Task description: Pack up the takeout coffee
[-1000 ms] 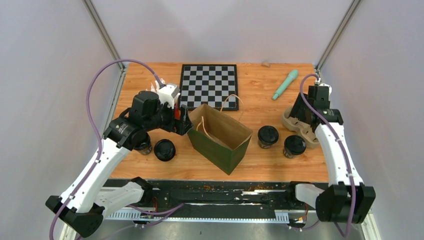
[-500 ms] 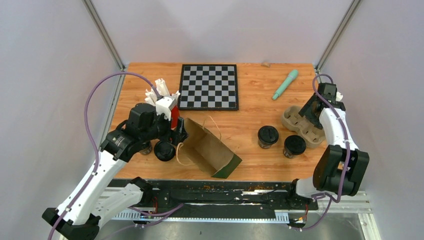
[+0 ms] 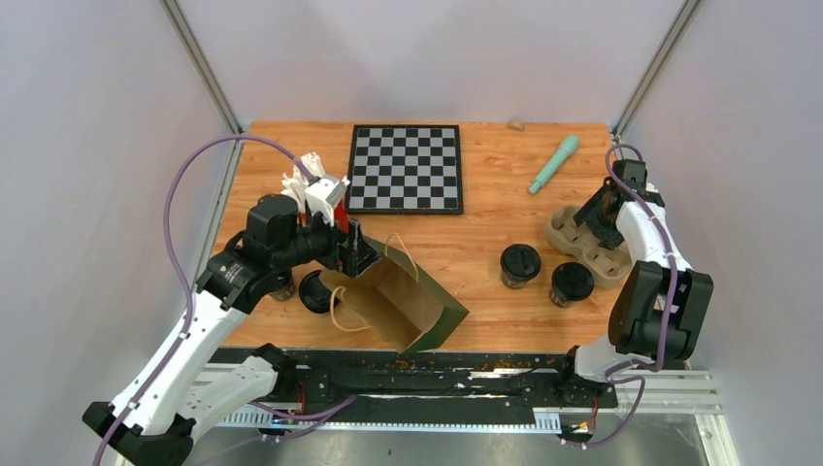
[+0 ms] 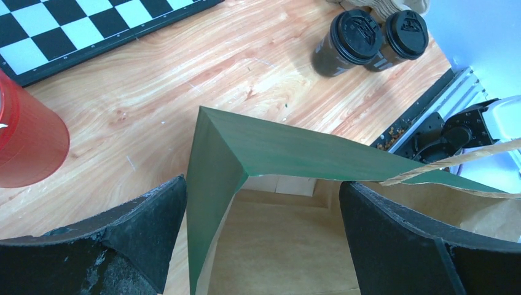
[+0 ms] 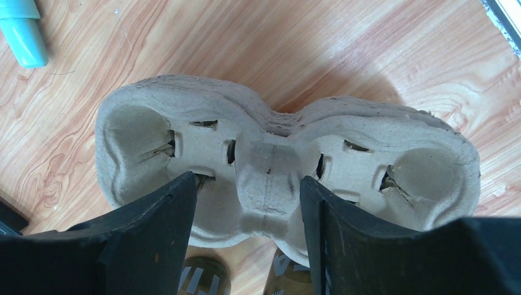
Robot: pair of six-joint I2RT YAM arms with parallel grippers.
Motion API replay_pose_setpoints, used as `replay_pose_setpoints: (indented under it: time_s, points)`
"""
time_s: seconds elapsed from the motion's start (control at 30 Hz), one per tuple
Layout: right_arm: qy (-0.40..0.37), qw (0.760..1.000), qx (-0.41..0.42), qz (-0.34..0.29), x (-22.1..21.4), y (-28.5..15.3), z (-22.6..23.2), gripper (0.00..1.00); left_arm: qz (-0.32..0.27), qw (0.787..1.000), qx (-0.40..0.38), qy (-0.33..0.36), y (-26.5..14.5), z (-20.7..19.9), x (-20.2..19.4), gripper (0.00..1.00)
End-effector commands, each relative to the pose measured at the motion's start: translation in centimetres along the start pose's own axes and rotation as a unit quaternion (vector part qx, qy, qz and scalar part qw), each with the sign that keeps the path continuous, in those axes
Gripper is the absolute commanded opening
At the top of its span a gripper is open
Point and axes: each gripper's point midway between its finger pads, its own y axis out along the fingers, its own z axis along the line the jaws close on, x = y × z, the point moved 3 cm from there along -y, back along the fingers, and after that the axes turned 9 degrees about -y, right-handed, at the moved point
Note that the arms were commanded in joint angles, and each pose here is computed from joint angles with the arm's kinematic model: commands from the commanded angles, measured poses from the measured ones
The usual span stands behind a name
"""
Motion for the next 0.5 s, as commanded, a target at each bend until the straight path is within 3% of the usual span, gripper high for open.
replay_pose_setpoints:
  time_s: [0.0, 0.47]
  points:
    - [0.025, 0.999, 0.016, -0.015, 1.3, -0.7, 0.7, 0.62, -0.029, 0.999, -0.016, 0.010, 0.2, -0.9, 2.3, 1.00]
    - [0.031, 0.999, 0.013, 0.019, 0.7, -0.6, 0.8, 0.58, -0.025, 0.999, -0.028, -0.006, 3.6, -1.6, 5.6, 1.00]
